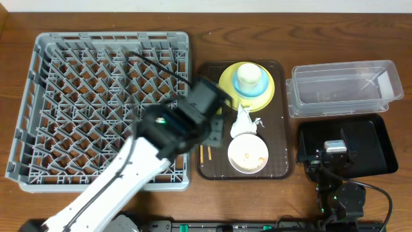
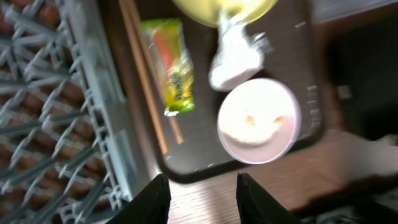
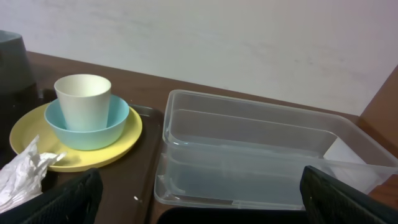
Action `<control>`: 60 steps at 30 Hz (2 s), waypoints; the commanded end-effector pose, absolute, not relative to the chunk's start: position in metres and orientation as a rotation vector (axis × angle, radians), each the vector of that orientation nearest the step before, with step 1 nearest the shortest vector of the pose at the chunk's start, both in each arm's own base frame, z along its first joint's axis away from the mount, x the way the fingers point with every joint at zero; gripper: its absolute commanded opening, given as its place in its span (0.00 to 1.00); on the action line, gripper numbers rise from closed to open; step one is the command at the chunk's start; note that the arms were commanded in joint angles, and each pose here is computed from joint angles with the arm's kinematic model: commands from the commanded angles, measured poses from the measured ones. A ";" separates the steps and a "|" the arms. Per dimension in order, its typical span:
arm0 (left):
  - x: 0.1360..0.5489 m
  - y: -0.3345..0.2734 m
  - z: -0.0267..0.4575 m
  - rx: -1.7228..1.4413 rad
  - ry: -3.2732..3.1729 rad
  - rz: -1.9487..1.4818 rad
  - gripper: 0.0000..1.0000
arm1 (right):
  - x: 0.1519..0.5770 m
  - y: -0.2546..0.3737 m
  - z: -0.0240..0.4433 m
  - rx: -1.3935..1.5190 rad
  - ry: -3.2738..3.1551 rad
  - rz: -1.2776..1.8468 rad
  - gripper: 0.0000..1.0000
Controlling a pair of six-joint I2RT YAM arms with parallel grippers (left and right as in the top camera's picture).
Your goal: Sort waste into correct bins and load items into the dishwasher rack
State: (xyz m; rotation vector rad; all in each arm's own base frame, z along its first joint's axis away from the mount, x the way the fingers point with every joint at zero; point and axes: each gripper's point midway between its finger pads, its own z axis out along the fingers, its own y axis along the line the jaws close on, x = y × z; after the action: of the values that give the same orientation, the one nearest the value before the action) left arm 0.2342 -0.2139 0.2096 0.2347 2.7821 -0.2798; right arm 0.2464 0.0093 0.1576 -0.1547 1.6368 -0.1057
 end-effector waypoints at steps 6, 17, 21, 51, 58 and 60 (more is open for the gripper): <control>0.229 -0.201 0.133 0.162 2.931 0.077 0.31 | 0.246 0.009 0.157 -0.138 1.637 -0.095 0.99; 0.264 -0.227 0.073 0.161 2.903 0.139 0.14 | 0.246 0.009 0.157 -0.137 1.637 -0.096 0.99; 0.280 -0.237 0.056 0.159 2.863 0.142 0.06 | 0.246 0.009 0.157 -0.138 1.638 -0.095 0.99; 0.308 -0.322 0.037 0.404 2.799 -0.310 0.17 | 0.246 0.009 0.157 -0.138 1.638 -0.095 0.99; 0.328 -0.290 0.106 0.293 2.622 -0.165 0.32 | 0.246 0.009 0.157 -0.138 1.638 -0.095 0.99; 0.330 -0.270 0.118 0.212 2.606 -0.080 0.32 | 0.246 0.009 0.157 -0.138 1.638 -0.095 0.99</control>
State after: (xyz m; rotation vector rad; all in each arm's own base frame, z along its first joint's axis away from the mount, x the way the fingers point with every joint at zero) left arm 0.3104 -0.2912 0.0843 0.3282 2.7125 -0.1929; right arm 0.2463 0.0093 0.1577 -0.1550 1.6364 -0.1060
